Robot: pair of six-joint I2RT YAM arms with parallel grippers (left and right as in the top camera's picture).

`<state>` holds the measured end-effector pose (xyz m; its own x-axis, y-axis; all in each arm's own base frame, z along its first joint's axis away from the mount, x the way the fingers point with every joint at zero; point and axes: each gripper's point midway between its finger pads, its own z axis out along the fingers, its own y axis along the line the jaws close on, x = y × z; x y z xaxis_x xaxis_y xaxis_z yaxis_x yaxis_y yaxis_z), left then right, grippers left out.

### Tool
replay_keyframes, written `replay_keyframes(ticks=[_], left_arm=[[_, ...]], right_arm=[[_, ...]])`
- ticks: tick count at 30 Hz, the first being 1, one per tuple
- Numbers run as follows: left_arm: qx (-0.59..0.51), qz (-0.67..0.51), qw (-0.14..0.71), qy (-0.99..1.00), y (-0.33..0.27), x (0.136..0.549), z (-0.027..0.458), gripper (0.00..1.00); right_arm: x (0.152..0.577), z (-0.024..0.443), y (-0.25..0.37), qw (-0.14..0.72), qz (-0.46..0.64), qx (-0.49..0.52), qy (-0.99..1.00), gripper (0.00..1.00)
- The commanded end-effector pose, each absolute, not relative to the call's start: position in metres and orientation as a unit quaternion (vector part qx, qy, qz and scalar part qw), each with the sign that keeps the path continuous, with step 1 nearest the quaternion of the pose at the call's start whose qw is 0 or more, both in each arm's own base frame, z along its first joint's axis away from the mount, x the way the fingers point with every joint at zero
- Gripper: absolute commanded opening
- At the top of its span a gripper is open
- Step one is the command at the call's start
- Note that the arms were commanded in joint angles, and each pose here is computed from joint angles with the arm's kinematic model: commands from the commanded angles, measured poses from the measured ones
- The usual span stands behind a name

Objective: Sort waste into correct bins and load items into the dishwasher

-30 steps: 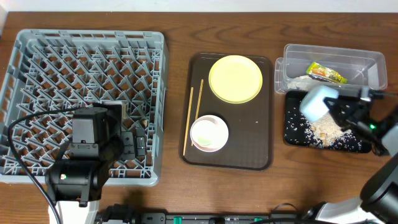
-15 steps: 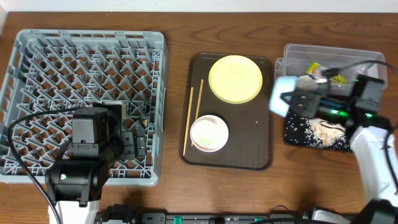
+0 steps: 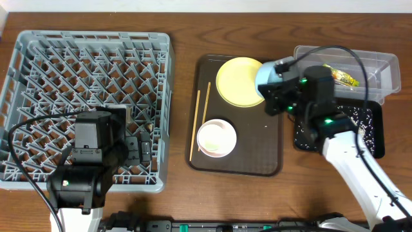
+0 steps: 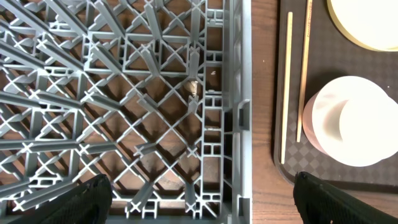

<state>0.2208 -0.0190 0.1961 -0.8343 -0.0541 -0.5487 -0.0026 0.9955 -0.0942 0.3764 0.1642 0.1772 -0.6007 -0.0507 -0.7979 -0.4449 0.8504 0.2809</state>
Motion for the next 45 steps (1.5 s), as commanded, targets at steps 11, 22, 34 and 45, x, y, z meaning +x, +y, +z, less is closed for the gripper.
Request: replay_keyframes(ticks=[11,22,34,45], left_arm=[[-0.016,-0.051,0.297,0.953,-0.02,0.223,0.204,0.95],[-0.016,-0.051,0.297,0.954,-0.02,0.223,0.204,0.95],[-0.016,-0.051,0.297,0.954,-0.02,0.223,0.204,0.95],[-0.016,-0.051,0.296,0.954,-0.02,0.223,0.204,0.95]], right_arm=[[0.389,0.163,0.168,0.447,0.129,-0.162,0.87,0.01],[0.352,0.149,0.165,0.355,0.208,-0.131,0.902,0.01],[0.34,0.177,0.071,0.322,0.344,0.011,0.882,0.01],[0.341,0.156,-0.004,0.283,0.474,0.139,0.822,0.04]])
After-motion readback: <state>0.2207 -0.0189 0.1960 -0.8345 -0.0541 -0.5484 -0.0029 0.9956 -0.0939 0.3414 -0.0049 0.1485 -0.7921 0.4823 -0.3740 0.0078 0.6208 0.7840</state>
